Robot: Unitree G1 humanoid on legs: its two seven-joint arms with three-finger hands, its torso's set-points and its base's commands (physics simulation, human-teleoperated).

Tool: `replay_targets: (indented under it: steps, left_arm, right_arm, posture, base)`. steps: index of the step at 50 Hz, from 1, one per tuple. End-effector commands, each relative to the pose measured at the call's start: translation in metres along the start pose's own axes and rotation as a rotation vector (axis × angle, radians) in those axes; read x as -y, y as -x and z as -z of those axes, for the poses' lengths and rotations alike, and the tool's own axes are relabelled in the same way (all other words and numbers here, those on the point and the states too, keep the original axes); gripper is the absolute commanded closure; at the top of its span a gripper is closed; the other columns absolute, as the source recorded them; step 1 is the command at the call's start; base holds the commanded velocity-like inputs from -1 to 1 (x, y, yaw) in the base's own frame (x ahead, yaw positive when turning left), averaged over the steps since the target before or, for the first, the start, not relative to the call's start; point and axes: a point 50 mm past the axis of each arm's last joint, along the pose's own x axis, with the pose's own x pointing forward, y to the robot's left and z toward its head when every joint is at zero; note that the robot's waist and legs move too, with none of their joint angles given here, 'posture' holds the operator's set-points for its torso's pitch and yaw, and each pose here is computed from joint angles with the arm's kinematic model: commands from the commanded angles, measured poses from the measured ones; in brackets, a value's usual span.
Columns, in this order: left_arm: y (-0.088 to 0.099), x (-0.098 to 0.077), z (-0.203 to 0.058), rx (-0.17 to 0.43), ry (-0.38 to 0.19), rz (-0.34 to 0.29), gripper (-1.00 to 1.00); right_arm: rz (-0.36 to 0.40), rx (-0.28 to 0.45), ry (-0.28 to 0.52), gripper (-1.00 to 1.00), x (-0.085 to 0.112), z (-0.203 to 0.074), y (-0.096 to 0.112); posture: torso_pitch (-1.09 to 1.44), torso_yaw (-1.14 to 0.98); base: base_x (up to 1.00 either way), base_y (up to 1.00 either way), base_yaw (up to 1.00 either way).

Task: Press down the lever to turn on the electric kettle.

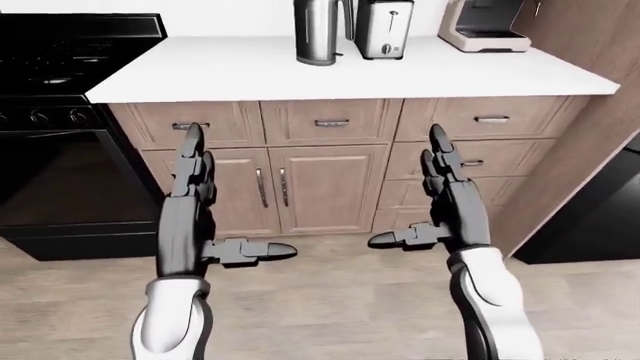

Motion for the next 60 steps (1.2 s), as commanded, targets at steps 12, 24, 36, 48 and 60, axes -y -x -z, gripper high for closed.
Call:
replay_targets:
  steps: [12, 24, 36, 48, 60]
  left_arm:
    - [0.0015, 0.0019, -0.0156, 0.084, 0.0, 0.011, -1.0]
    - [0.0007, 0.0015, -0.0162, 0.084, -0.003, 0.01, -1.0]
    - [0.001, 0.0017, -0.0166, 0.085, -0.004, 0.01, -1.0]
    - [0.0019, 0.0014, -0.0149, 0.083, -0.002, 0.009, -1.0]
    - [0.0019, 0.0009, -0.0138, 0.082, -0.002, 0.008, -1.0]
  right_arm:
    - [0.021, 0.077, 0.013, -1.0, 0.0031, -0.015, 0.0002]
    - [0.022, 0.071, 0.012, -1.0, 0.0028, -0.0135, -0.0004]
    - [0.022, 0.073, 0.013, -1.0, 0.0031, -0.0144, -0.0004]
    - [0.015, 0.078, 0.011, -1.0, 0.0011, -0.0149, 0.0]
    - [0.014, 0.08, 0.019, -1.0, 0.0004, -0.0151, -0.0003]
  posture:
    - [0.0, 0.0]
    - [0.0, 0.0]
    - [0.0, 0.0]
    - [0.0, 0.0]
    - [0.0, 0.0]
  base:
    - [0.12, 0.0, 0.0]
    - [0.12, 0.0, 0.0]
    - [0.12, 0.0, 0.0]
    - [0.11, 0.0, 0.0]
    - [0.04, 0.0, 0.11]
